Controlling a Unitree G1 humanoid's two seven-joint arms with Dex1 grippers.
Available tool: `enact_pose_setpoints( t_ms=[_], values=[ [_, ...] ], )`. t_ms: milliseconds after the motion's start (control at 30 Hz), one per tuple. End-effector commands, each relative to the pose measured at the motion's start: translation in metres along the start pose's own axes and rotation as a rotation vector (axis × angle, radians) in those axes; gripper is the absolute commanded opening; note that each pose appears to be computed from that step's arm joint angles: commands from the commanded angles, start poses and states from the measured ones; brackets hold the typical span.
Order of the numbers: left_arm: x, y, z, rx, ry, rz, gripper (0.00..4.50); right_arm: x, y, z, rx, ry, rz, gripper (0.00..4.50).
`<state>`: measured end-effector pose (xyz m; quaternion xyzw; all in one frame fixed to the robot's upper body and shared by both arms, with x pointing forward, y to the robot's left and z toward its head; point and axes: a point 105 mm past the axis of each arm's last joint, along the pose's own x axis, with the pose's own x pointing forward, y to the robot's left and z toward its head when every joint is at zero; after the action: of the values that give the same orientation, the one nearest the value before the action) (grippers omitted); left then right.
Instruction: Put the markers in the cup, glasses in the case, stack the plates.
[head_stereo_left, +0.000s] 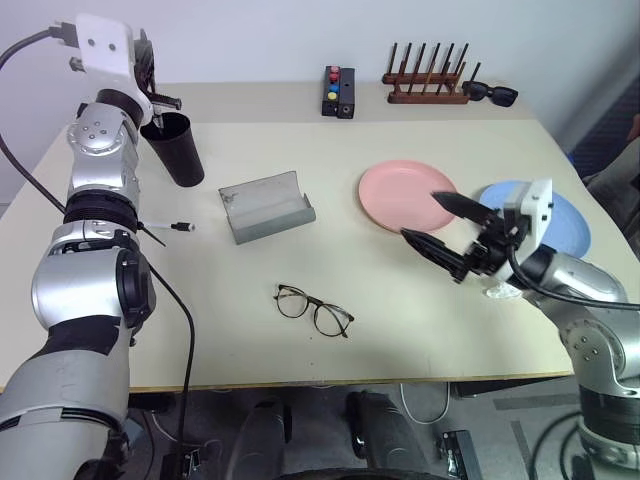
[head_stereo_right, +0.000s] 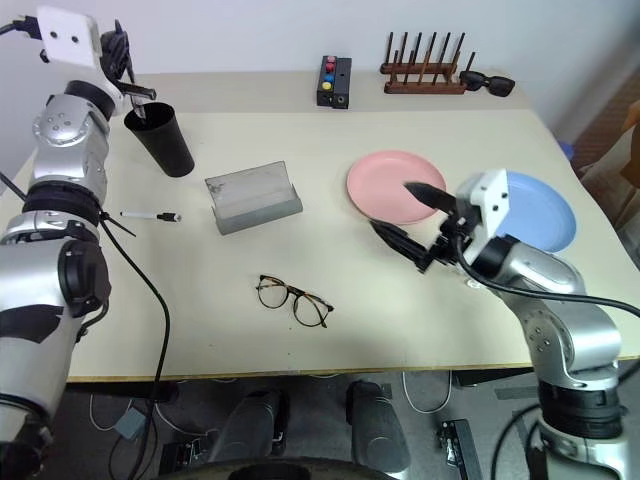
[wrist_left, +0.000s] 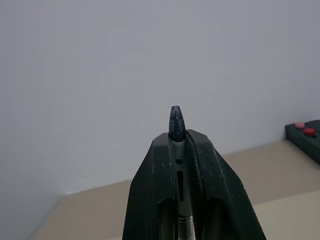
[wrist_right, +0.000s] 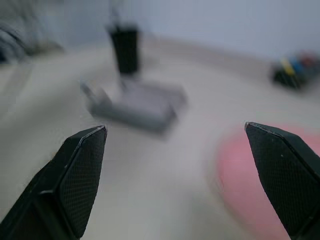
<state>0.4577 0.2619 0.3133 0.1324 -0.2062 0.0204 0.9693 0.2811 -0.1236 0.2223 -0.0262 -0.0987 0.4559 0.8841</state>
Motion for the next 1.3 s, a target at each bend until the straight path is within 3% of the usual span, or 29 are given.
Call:
enact_pose_setpoints(
  t_ms=[33, 333, 600, 1300],
  values=[
    [0.0, 0.006, 0.009, -0.004, -0.051, 0.042, 0.02, 0.029, 0.025, 0.01, -0.047, -0.056, 0.062, 4.5],
    [-0.003, 0.0, 0.0, -0.025, -0.057, 0.064, 0.02, 0.063, 0.049, 0.011, -0.022, -0.15, 0.092, 4.5],
    [-0.01, -0.002, -0.019, -0.047, -0.014, 0.07, 0.02, 0.065, 0.051, 0.01, -0.015, -0.167, 0.091, 4.5],
    [-0.013, 0.006, -0.027, -0.07, 0.013, 0.101, 0.02, 0.067, 0.051, 0.014, -0.014, -0.196, 0.108, 4.5]
  ],
)
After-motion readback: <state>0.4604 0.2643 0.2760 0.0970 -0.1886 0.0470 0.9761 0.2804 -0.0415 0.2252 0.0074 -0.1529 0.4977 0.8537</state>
